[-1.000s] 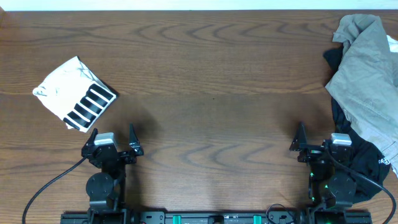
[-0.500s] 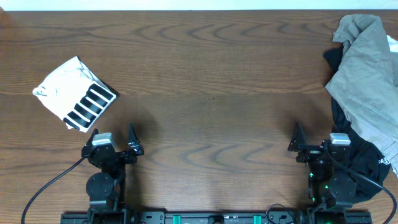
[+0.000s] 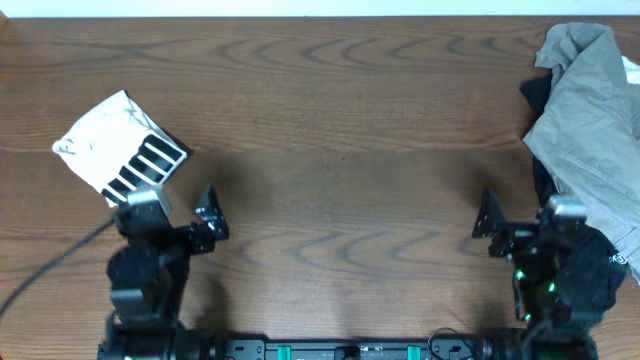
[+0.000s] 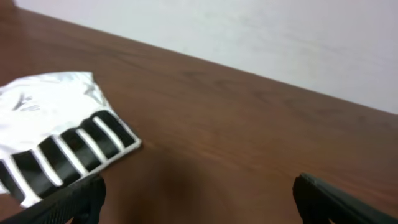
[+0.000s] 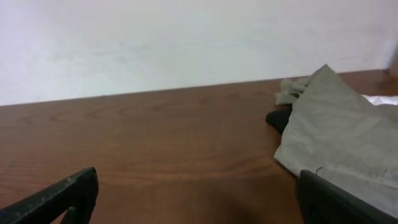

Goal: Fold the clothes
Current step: 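Reach the right gripper into the khaki shorts pile and grasp them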

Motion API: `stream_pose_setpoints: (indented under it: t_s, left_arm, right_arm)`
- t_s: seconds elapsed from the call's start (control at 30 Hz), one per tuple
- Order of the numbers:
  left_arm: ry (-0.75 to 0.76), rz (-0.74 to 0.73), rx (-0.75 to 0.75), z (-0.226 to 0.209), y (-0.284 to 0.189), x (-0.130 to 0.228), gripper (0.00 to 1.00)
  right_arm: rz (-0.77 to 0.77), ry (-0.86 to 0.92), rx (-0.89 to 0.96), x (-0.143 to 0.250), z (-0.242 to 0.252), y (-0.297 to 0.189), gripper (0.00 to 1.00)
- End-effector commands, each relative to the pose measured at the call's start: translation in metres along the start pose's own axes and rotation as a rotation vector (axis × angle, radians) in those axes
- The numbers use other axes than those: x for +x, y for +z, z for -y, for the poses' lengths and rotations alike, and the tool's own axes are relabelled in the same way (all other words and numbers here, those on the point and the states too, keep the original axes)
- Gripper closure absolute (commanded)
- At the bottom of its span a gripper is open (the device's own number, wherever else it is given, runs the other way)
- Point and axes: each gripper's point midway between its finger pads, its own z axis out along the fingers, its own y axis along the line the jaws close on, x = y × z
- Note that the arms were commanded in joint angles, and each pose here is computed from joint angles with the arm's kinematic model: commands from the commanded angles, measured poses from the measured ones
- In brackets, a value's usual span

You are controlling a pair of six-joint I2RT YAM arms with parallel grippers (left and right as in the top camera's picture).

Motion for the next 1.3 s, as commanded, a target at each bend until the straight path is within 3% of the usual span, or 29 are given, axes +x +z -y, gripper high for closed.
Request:
stream_pose_setpoints:
  t_s: [0.0,0.2,0.3,0.43,0.53,0.63,0.87,1.0,1.13,1.17,1.23,1.27]
  left_arm:
    - [-0.019,-0.123,0.015,0.008,0.009,-0.001,0.02]
    - [-0.037,-0.362,-0.056,0.001,0.021,0.022,0.02]
    - [-0.043,-0.444,-0.081,-0.004,0.025,0.04,0.02]
    - [-0.047,-0.504,-0.098,-0.008,0.03,0.052,0.02]
    - [-0.049,-0.527,-0.105,-0.01,0.034,0.057,0.02]
    - [-0.05,-0.541,-0.109,-0.01,0.035,0.06,0.02]
    - [-0.051,-0.554,-0.113,-0.011,0.038,0.063,0.02]
    - [-0.051,-0.555,-0.114,-0.011,0.038,0.063,0.02]
    - [-0.051,-0.555,-0.114,-0.011,0.038,0.063,0.02]
    - [-0.051,-0.555,-0.114,-0.011,0.038,0.063,0.02]
    - [-0.051,-0.555,-0.114,-0.011,0.038,0.063,0.02]
    - [-0.051,-0.555,-0.114,-0.011,0.038,0.063,0.02]
  right_arm:
    - [-0.093,-0.04,0.026,-0.014,0.002,0.014,0.01]
    - [-0.464,-0.204,0.028,0.005,0.008,0.055,0.01]
    - [-0.583,-0.197,0.026,0.017,0.01,0.078,0.01]
    - [-0.632,-0.263,0.091,0.024,0.027,0.106,0.01]
    - [-0.662,-0.316,0.305,0.031,0.07,0.12,0.01]
    - [-0.732,-0.349,0.443,0.047,0.104,0.121,0.01]
    - [-0.952,-0.417,0.532,0.106,0.146,0.124,0.07]
    - [-0.981,-0.405,0.708,0.117,0.173,0.118,0.11]
    - [-0.978,-0.38,0.797,0.123,0.184,0.115,0.32]
    - [-0.968,-0.366,0.804,0.122,0.184,0.116,0.46]
    - [-0.956,-0.35,0.812,0.121,0.184,0.116,0.89]
    - [-0.951,-0.35,0.811,0.119,0.184,0.117,0.99]
